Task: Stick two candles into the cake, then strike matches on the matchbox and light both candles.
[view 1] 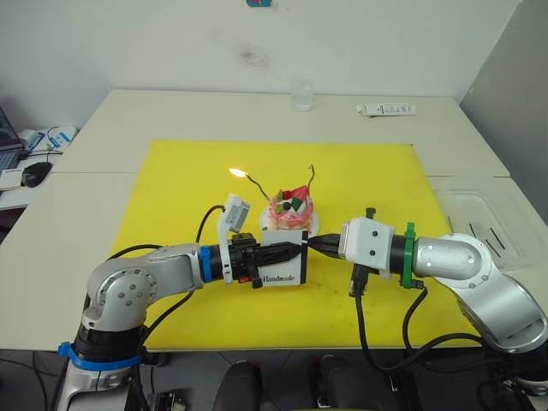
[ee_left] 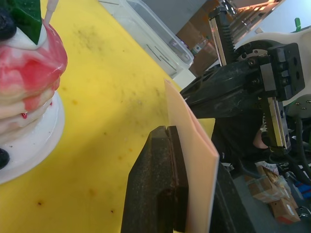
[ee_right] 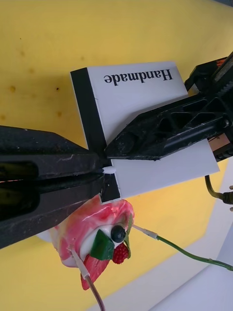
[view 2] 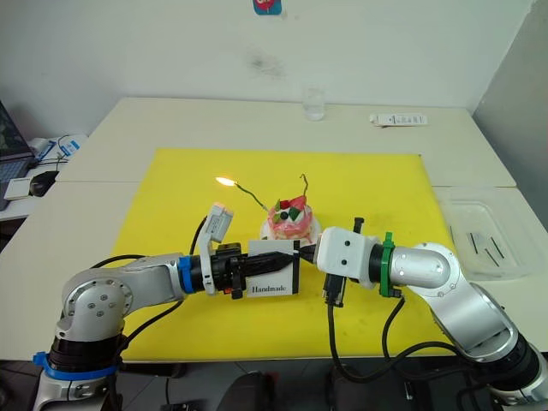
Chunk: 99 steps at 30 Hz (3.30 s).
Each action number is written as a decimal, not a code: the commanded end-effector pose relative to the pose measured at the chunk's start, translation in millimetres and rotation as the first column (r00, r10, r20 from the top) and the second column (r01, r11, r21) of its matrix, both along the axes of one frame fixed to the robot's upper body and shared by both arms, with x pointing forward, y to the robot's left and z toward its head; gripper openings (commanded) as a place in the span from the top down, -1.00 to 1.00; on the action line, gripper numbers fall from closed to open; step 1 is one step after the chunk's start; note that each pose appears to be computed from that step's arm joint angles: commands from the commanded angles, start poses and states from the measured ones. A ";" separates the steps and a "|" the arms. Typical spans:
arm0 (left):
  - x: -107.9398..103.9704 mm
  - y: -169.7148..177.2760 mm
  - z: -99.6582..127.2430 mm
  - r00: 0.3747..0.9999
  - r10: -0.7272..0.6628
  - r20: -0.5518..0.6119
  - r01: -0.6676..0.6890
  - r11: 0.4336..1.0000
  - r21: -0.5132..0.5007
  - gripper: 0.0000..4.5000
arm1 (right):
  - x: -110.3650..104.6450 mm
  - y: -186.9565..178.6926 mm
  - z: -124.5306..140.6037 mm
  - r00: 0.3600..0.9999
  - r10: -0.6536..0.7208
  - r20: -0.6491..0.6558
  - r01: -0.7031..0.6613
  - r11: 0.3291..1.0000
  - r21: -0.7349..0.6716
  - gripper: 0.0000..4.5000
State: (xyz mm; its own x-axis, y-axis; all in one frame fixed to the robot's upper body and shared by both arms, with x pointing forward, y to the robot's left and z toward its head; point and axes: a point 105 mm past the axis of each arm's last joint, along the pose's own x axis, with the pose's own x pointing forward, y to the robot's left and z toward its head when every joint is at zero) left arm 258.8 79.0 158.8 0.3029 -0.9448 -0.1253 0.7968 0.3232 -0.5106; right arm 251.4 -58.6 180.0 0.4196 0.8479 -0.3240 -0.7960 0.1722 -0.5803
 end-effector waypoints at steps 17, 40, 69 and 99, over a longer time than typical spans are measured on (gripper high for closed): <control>-3.2 -1.4 4.4 0.998 -0.028 0.055 0.028 1.000 0.004 1.00 | 7.1 5.0 23.2 0.997 -0.031 0.069 0.024 0.996 0.088 0.99; 2.8 0.5 4.2 0.998 -0.005 0.058 0.005 1.000 0.006 1.00 | 6.6 -3.9 13.2 0.998 -0.022 0.067 0.019 0.999 0.036 0.99; 16.2 4.3 -2.0 0.993 0.029 0.117 -0.036 0.998 0.051 1.00 | -9.1 2.3 -4.0 0.985 0.172 -0.004 -0.172 0.980 -0.097 0.99; 5.4 3.1 -5.4 0.992 -0.055 0.116 0.047 0.996 0.071 1.00 | 13.0 0.0 3.3 0.999 0.023 0.045 -0.020 0.998 -0.052 0.99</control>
State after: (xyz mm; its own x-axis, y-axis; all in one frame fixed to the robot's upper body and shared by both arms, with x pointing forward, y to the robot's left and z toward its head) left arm 268.4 87.1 144.4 0.3014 -0.9355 -0.1842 0.8412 0.3518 -0.4105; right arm 267.2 -62.3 179.3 0.4213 0.8308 -0.3638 -0.7861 0.1345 -0.6033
